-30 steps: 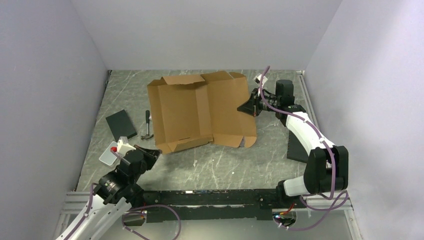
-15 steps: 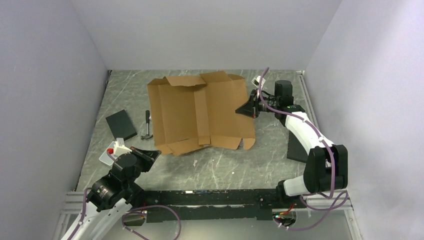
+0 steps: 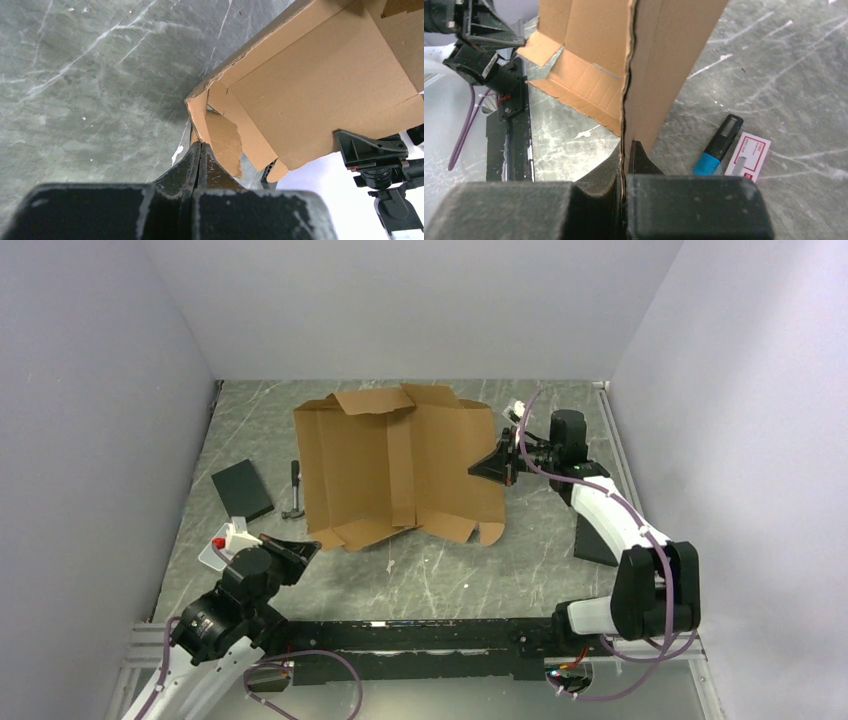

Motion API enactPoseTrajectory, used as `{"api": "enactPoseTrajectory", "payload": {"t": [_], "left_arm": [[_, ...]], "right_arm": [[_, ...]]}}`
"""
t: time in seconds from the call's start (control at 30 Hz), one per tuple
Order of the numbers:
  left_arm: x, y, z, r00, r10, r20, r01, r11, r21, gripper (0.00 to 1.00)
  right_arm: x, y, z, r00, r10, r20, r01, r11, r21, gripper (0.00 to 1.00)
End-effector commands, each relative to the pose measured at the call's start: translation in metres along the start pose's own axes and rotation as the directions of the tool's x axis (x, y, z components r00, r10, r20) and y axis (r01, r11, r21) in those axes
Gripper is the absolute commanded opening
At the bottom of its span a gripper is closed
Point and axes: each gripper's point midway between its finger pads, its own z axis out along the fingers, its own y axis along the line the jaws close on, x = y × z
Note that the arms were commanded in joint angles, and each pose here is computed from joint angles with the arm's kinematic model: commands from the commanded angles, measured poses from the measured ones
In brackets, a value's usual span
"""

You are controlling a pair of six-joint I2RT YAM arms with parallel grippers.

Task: Fold the paper box

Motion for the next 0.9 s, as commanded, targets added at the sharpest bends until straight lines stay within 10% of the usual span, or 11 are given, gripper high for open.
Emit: {"api": "enactPoseTrajectory", "payload": {"t": [0.0, 0.87], "left_arm": [[-0.014, -0.038, -0.008, 0.999, -0.036, 0.039, 0.031, 0.993, 0.115, 0.00], [0.028, -0.004, 0.085, 0.984, 0.176, -0.035, -0.177, 0.984, -0.028, 0.00]], "right_arm": [[-0.026, 0.036, -0.002, 0.975, -0.203, 0.091, 0.212, 0.972, -0.102, 0.00], [-0.022, 0.059, 0.018, 0.983, -0.147, 0.113, 0.161, 0.979, -0.127, 0.00]]}}
